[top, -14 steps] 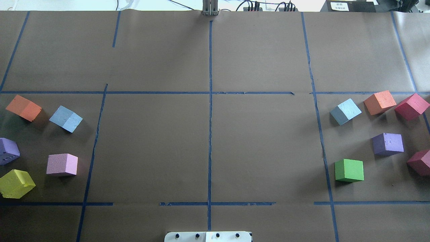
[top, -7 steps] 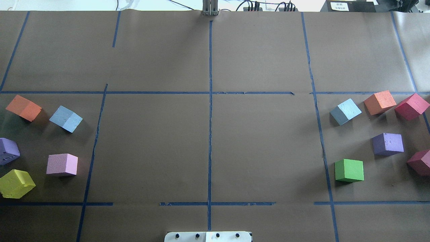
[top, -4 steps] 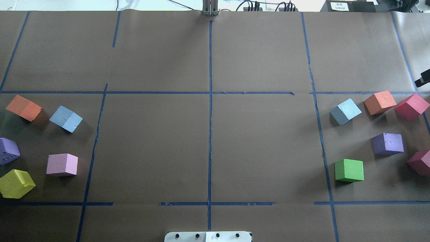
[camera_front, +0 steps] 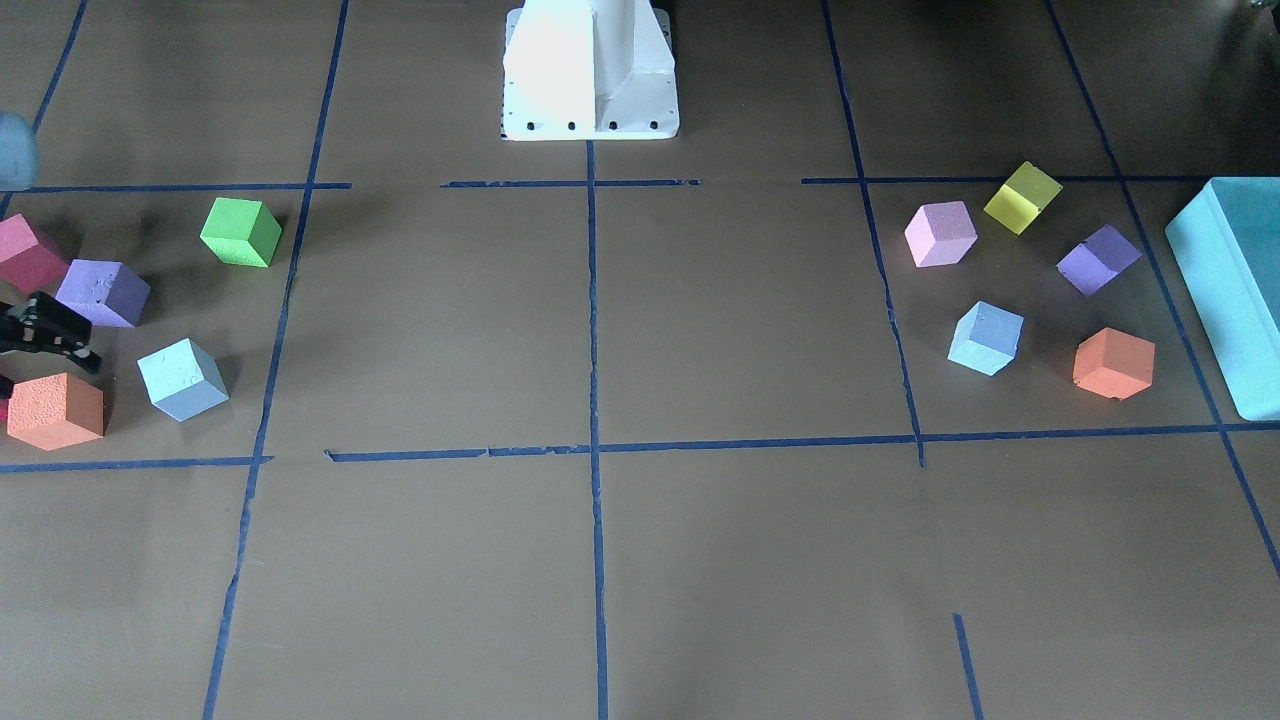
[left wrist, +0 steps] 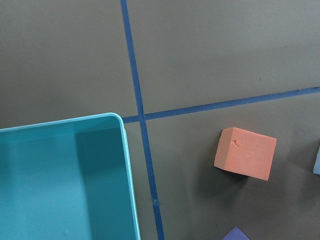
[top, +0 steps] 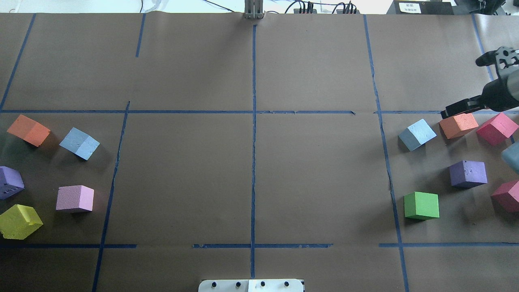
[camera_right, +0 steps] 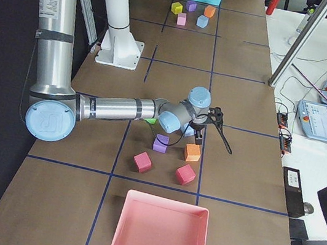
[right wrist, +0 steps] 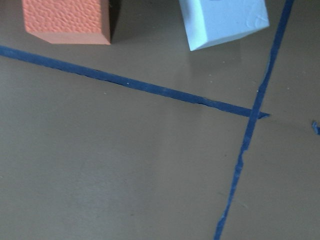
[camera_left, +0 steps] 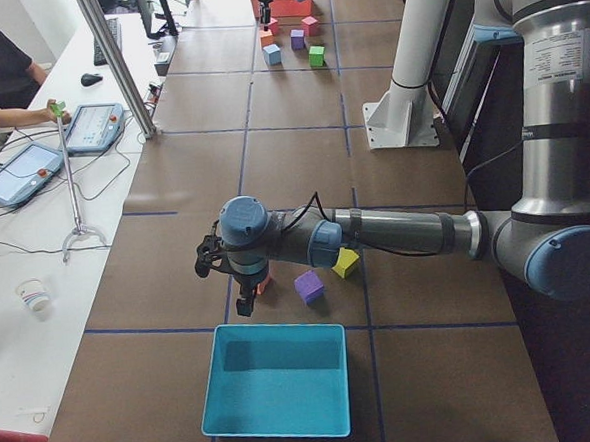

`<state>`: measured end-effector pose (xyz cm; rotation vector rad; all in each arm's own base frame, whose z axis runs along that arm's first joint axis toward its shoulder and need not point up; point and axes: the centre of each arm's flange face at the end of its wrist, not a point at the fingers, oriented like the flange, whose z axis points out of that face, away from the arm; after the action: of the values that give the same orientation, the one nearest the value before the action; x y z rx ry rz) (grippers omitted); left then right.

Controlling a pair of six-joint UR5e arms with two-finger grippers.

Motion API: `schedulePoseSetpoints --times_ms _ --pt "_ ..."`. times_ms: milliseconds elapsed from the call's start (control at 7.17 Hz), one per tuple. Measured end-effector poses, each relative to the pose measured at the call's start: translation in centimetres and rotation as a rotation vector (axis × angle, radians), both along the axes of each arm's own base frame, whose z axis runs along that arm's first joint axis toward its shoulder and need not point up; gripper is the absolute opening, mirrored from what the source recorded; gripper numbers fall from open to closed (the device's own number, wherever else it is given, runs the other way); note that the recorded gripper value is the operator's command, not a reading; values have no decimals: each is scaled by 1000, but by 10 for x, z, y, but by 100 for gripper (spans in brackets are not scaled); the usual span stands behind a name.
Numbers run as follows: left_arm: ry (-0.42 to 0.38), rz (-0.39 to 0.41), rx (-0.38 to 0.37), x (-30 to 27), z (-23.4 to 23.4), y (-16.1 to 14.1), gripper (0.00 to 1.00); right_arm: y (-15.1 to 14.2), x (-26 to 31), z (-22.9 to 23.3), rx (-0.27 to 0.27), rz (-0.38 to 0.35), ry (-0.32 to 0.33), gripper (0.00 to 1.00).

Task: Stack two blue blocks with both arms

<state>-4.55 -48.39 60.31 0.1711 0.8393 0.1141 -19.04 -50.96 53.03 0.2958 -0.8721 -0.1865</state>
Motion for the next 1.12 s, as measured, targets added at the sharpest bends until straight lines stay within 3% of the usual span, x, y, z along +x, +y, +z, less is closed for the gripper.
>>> schedulePoseSetpoints --times_ms 279,698,977,1116 --pt "0 0 1 0 0 0 100 15 -44 -18 73 -58 16 93" --pt "1 1 0 0 1 1 100 28 -70 -8 192 -171 83 94" --pt "14 3 -2 1 1 2 100 28 -74 9 196 -200 110 93" --pt "24 5 -4 2 0 3 100 27 -79 19 185 -210 119 81"
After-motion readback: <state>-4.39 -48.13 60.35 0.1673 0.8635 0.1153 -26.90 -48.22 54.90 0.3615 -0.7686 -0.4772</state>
